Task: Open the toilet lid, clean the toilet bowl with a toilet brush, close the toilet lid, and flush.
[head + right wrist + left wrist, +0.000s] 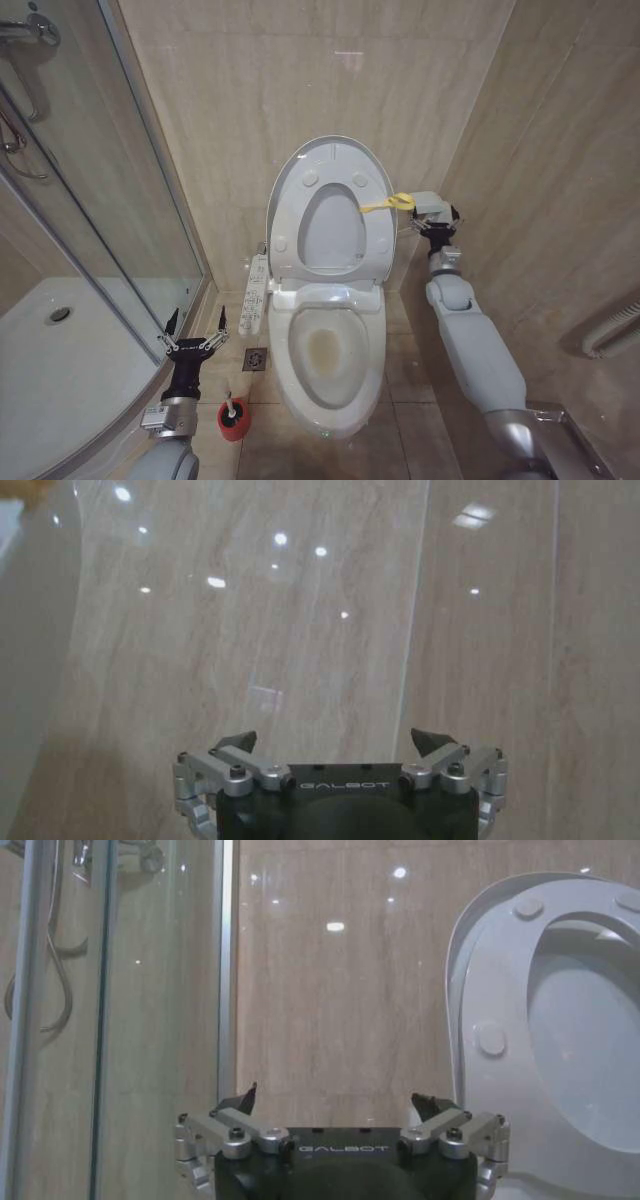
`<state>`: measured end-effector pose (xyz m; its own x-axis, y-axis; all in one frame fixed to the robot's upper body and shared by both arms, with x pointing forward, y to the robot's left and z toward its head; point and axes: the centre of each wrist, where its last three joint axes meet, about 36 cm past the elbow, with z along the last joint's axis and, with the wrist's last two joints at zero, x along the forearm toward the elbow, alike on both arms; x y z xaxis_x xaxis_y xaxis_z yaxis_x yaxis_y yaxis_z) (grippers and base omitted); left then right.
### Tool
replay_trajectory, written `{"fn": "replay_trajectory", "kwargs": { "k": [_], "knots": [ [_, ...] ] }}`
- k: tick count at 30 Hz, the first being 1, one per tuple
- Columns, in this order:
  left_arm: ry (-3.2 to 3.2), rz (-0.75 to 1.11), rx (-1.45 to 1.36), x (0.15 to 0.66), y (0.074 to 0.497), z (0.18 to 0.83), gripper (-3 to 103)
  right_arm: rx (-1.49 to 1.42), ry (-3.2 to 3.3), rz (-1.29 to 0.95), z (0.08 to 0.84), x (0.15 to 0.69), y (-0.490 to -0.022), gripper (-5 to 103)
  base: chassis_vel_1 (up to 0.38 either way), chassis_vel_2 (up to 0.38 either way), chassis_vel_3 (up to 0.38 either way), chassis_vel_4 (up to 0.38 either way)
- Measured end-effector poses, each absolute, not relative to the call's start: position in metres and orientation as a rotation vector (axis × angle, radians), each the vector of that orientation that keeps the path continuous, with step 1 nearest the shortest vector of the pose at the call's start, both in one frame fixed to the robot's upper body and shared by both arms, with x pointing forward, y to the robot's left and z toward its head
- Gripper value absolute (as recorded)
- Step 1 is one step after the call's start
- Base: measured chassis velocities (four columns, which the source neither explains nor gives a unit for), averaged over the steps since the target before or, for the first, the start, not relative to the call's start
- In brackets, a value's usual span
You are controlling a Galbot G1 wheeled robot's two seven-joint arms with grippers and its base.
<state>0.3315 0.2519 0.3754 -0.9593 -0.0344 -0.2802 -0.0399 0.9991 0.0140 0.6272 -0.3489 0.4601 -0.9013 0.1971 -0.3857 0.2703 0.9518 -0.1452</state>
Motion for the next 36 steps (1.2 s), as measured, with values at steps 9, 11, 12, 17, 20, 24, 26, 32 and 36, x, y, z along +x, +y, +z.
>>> {"fn": "replay_trajectory", "kwargs": {
  "k": [9,11,12,17,20,24,26,32,36],
  "knots": [
    [2.857,0.028,-0.054,0.332,0.252,0.375,100,0.349,2.736,-0.271,0.457,0.656,-0.339,100,0.000,0.000,0.000,0.000],
    [2.857,0.028,-0.054,0.332,0.252,0.375,100,0.352,2.734,-0.271,0.460,0.665,-0.338,100,0.000,0.000,0.000,0.000],
    [2.857,0.028,-0.054,0.332,0.252,0.375,100,0.354,2.733,-0.273,0.462,0.671,-0.337,100,0.000,0.000,0.000,0.000],
    [2.857,0.028,-0.054,0.331,0.252,0.375,100,0.351,2.729,-0.270,0.465,0.673,-0.334,100,0.000,0.000,0.000,0.000],
    [2.857,0.028,-0.054,0.332,0.252,0.375,100,0.309,2.766,-0.168,0.466,0.661,-0.316,100,0.000,0.000,0.000,0.000],
    [2.857,0.028,-0.054,0.332,0.252,0.375,100,0.254,2.792,-0.123,0.462,0.644,-0.302,100,0.000,0.000,0.000,0.000],
    [2.857,0.028,-0.054,0.332,0.252,0.375,100,0.239,2.793,-0.123,0.461,0.640,-0.299,100,0.000,0.000,0.000,0.000],
    [2.857,0.028,-0.054,0.332,0.252,0.375,100,0.182,2.794,-0.123,0.458,0.614,-0.294,100,0.000,0.000,0.000,0.000],
    [2.857,0.028,-0.054,0.332,0.252,0.375,100,0.153,2.799,-0.151,0.454,0.595,-0.302,100,0.000,0.000,0.000,0.000]
  ]
}}
